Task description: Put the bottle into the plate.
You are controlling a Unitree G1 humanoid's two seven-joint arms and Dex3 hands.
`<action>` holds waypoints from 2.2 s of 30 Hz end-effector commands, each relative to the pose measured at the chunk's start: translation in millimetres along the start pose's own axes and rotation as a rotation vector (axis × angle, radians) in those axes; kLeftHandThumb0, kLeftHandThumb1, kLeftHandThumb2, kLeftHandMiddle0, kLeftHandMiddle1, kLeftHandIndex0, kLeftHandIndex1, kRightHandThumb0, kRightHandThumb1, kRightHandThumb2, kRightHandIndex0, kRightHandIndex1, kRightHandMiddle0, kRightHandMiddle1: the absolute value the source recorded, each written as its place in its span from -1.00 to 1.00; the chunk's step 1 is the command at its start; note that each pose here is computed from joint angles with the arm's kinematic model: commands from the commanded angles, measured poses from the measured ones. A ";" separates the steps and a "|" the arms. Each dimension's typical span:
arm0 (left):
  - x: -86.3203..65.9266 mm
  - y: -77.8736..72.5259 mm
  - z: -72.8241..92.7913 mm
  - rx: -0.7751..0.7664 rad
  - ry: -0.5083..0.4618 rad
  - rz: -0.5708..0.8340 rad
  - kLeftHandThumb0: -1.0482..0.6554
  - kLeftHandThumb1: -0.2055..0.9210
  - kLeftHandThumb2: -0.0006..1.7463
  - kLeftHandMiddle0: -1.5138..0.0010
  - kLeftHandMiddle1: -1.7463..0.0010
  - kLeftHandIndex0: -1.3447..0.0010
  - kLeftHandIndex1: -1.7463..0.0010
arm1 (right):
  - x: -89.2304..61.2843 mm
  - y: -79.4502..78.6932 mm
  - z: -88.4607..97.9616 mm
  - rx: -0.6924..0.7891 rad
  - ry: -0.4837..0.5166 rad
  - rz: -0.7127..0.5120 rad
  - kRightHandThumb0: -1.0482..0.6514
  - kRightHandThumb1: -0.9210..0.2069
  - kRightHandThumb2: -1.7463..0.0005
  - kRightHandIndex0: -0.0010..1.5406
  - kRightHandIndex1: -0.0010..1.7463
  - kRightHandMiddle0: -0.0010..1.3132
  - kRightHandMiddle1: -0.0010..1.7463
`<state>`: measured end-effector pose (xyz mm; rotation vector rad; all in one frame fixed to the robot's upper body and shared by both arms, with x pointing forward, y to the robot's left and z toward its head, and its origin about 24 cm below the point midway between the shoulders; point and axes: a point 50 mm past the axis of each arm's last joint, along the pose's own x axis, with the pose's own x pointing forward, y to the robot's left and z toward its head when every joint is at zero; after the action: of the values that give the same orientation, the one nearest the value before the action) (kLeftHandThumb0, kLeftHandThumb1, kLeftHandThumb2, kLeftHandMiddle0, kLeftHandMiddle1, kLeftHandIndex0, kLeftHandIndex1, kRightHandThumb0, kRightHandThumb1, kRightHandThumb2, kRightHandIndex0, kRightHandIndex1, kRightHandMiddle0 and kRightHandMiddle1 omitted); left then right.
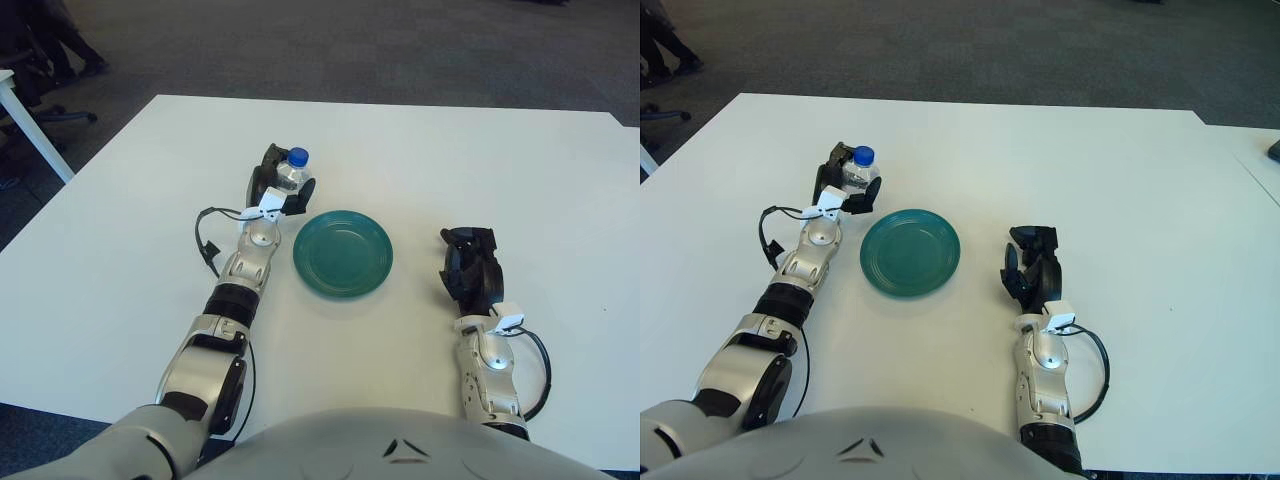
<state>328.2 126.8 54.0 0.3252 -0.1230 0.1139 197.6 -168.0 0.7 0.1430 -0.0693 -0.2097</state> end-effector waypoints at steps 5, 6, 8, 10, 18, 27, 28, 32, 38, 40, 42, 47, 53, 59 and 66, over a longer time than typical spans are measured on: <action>-3.1 3.0 -0.3 -0.036 -0.049 0.019 0.19 0.00 0.38 -0.60 -1.00 -0.44 -1.00 | -9.8 -5.2 -18.3 -0.006 0.120 -0.022 -0.18 -1.00 0.40 -0.32 0.08 -0.71 1.00; -6.1 3.4 1.9 -0.049 -0.070 0.021 0.19 0.00 0.38 -0.60 -1.00 -0.44 -1.00 | -9.7 -5.3 -18.4 -0.006 0.122 -0.021 -0.18 -1.00 0.40 -0.32 0.08 -0.71 1.00; -11.6 3.2 8.1 -0.071 -0.109 0.023 0.20 0.00 0.38 -0.59 -1.00 -0.44 -1.00 | -9.8 -5.4 -18.4 -0.007 0.125 -0.020 -0.18 -1.00 0.40 -0.33 0.07 -0.71 1.00; -15.1 2.8 13.1 -0.082 -0.133 0.023 0.20 0.00 0.38 -0.59 -1.00 -0.44 -1.00 | -9.9 -5.6 -18.4 -0.008 0.126 -0.020 -0.18 -1.00 0.40 -0.33 0.07 -0.71 1.00; -28.2 1.9 29.0 -0.104 -0.221 -0.008 0.20 -0.01 0.38 -0.59 -1.00 -0.44 -1.00 | -10.1 -5.5 -18.8 -0.015 0.130 -0.017 -0.18 -1.00 0.40 -0.34 0.06 -0.71 1.00; -44.4 -1.1 50.4 -0.127 -0.290 -0.053 0.18 -0.02 0.37 -0.60 -1.00 -0.45 -1.00 | -10.2 -4.2 -20.1 -0.023 0.138 -0.014 -0.18 -1.00 0.40 -0.35 0.04 -0.71 1.00; -46.1 -2.1 56.3 -0.145 -0.307 -0.070 0.18 -0.02 0.36 -0.61 -1.00 -0.45 -1.00 | -10.1 -3.4 -20.7 -0.024 0.141 -0.012 -0.18 -1.00 0.40 -0.35 0.04 -0.71 1.00; -48.8 -2.9 67.5 -0.176 -0.338 -0.103 0.17 -0.02 0.35 -0.62 -1.00 -0.45 -1.00 | -9.7 -1.3 -23.2 -0.025 0.149 -0.008 -0.18 -1.00 0.40 -0.35 0.03 -0.71 1.00; -54.2 -2.6 80.7 -0.191 -0.389 -0.148 0.18 -0.01 0.34 -0.61 -1.00 -0.44 -1.00 | -9.8 1.9 -26.4 -0.024 0.169 -0.004 -0.18 -1.00 0.40 -0.37 0.01 -0.71 1.00; -55.4 -2.3 82.0 -0.189 -0.392 -0.151 0.18 0.00 0.34 -0.61 -1.00 -0.44 -1.00 | -9.9 2.5 -26.5 -0.025 0.170 -0.002 -0.18 -1.00 0.40 -0.37 0.00 -0.71 1.00; -57.2 -2.0 84.1 -0.179 -0.399 -0.153 0.18 0.00 0.34 -0.60 -1.00 -0.43 -1.00 | -9.9 3.5 -26.9 -0.028 0.170 -0.001 -0.18 -1.00 0.40 -0.36 0.00 -0.71 1.00; -63.1 -4.1 89.5 -0.186 -0.407 -0.172 0.18 0.01 0.34 -0.59 -1.00 -0.41 -1.00 | -9.6 4.9 -29.3 -0.037 0.173 -0.005 -0.18 -1.00 0.40 -0.34 0.00 -0.71 1.00; -71.3 -9.6 94.6 -0.217 -0.425 -0.220 0.18 0.00 0.34 -0.59 -1.00 -0.41 -1.00 | -9.7 6.5 -31.9 -0.035 0.179 -0.004 -0.18 -1.00 0.40 -0.33 0.02 -0.71 1.00; -74.7 -12.5 95.3 -0.230 -0.426 -0.266 0.18 0.00 0.33 -0.59 -1.00 -0.40 -1.00 | -10.0 8.5 -33.9 -0.034 0.189 0.004 -0.18 -1.00 0.40 -0.34 0.03 -0.71 1.00; -76.7 -18.9 93.6 -0.272 -0.392 -0.336 0.18 0.00 0.32 -0.59 -1.00 -0.40 -1.00 | -10.8 10.2 -34.9 -0.041 0.195 0.007 -0.18 -1.00 0.39 -0.36 0.03 -0.71 1.00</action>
<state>246.9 73.1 128.0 0.1132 -0.4947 -0.2689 207.2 -159.6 -4.1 0.1147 -0.0365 -0.1963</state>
